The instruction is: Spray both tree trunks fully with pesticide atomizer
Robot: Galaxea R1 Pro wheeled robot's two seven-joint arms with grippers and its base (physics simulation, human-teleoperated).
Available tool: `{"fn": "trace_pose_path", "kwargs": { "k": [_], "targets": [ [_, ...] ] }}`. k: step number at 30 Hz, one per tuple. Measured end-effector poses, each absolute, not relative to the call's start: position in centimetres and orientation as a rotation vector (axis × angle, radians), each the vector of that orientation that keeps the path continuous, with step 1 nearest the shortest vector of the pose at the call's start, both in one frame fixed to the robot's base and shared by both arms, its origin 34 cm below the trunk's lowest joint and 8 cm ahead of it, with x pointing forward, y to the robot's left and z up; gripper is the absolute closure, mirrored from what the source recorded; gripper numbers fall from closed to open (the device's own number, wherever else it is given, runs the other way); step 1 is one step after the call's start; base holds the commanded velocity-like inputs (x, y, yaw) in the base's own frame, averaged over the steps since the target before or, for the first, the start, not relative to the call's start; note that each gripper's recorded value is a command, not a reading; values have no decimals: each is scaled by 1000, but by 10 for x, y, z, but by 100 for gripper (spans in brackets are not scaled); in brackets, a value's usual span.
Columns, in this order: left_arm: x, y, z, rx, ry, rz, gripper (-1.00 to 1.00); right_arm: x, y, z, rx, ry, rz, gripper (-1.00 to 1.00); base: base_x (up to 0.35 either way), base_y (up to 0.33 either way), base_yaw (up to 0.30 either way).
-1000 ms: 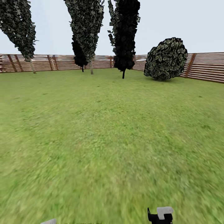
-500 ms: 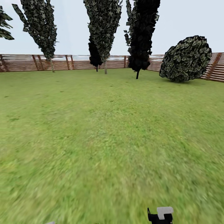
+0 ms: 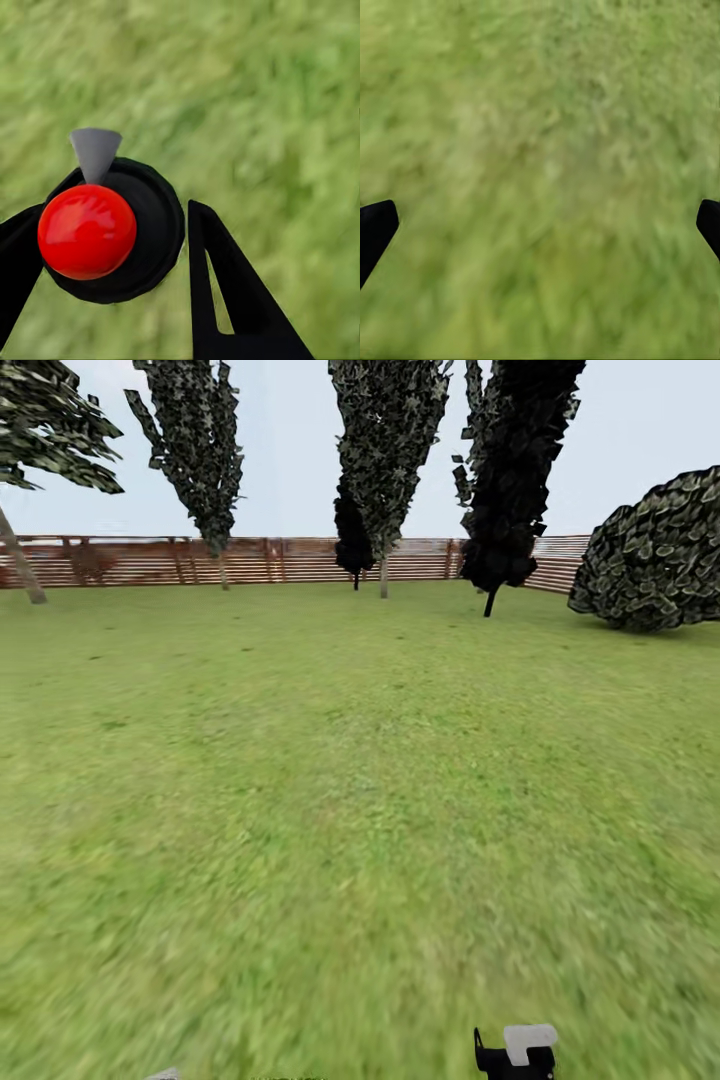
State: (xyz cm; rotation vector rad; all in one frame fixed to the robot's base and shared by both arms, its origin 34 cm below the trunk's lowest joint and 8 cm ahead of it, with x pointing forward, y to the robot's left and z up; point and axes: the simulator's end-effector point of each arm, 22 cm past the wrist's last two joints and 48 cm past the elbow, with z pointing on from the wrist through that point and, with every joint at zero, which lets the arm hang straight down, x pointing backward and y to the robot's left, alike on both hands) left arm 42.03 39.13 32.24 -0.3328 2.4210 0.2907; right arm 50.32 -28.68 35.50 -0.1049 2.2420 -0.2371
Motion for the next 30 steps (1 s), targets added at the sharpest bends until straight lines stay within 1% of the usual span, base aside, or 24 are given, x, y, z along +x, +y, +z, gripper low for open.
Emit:
{"fn": "trace_pose_path", "kwargs": {
  "k": [30],
  "targets": [
    [423, 393, 325, -329, 2403, 293, 100, 503, -287, 355, -104, 2242, -238, -100, 0, 0, 284]
  ]
}}
